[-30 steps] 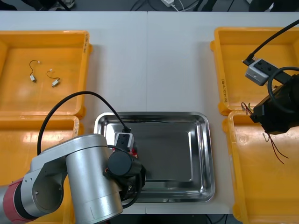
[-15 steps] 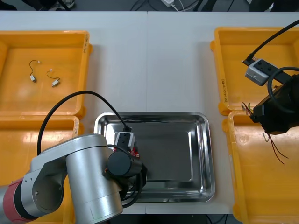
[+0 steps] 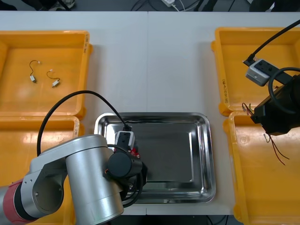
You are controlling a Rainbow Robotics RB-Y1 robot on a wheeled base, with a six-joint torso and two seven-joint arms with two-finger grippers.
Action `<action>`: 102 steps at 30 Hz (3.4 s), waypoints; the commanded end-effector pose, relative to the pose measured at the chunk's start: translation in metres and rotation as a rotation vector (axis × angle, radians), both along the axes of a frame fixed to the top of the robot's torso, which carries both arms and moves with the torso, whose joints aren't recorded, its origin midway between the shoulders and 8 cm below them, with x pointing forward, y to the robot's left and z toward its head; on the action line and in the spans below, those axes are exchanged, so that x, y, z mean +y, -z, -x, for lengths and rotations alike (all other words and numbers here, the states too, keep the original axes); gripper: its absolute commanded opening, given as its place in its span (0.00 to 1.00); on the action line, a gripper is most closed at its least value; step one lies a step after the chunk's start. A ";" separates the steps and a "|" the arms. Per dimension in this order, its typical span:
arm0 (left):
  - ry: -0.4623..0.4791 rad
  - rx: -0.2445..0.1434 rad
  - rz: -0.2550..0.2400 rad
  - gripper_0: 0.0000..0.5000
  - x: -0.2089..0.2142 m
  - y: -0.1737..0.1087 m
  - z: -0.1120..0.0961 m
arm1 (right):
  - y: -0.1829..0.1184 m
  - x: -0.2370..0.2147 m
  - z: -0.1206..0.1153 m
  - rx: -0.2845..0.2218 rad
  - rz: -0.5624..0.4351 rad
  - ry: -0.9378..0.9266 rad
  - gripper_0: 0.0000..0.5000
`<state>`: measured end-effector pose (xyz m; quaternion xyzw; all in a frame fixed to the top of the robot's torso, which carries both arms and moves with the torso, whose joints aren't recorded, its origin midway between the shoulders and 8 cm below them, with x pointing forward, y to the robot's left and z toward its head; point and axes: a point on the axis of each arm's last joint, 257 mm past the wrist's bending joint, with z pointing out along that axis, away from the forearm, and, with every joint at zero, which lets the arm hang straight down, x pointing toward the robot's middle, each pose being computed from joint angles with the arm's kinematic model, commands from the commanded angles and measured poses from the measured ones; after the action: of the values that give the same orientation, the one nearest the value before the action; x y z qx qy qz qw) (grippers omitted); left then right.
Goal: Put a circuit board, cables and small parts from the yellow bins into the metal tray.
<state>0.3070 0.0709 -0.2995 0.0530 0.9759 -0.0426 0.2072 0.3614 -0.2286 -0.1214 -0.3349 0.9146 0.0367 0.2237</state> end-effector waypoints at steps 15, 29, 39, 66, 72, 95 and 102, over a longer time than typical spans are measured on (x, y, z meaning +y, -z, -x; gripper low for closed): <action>0.003 -0.004 0.050 1.00 -0.007 -0.042 -0.003 | 0.011 0.096 0.019 -0.025 -0.007 -0.222 0.00; 0.063 -0.021 0.007 1.00 0.018 -0.066 -0.019 | 0.036 0.151 0.043 -0.025 0.051 -0.440 0.00; 0.102 -0.027 -0.026 1.00 0.045 -0.087 -0.035 | 0.062 0.158 0.056 -0.055 0.183 -0.668 0.00; 0.241 -0.099 -0.082 1.00 0.115 -0.151 -0.083 | 0.136 0.164 0.096 -0.052 0.341 -0.756 0.00; 0.262 -0.095 -0.136 1.00 0.139 -0.158 -0.099 | 0.146 0.170 0.097 -0.029 0.328 -0.749 0.00; 0.309 -0.092 -0.227 1.00 0.232 -0.200 -0.154 | 0.178 0.169 0.079 -0.015 0.367 -0.716 0.00; 0.294 -0.085 -0.242 1.00 0.264 -0.205 -0.167 | 0.186 0.169 0.081 -0.035 0.390 -0.724 0.00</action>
<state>0.4596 0.3084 -0.1304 0.1923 0.9600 0.0083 0.2035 0.2905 -0.0616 -0.3025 -0.6511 0.7413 -0.0682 0.1477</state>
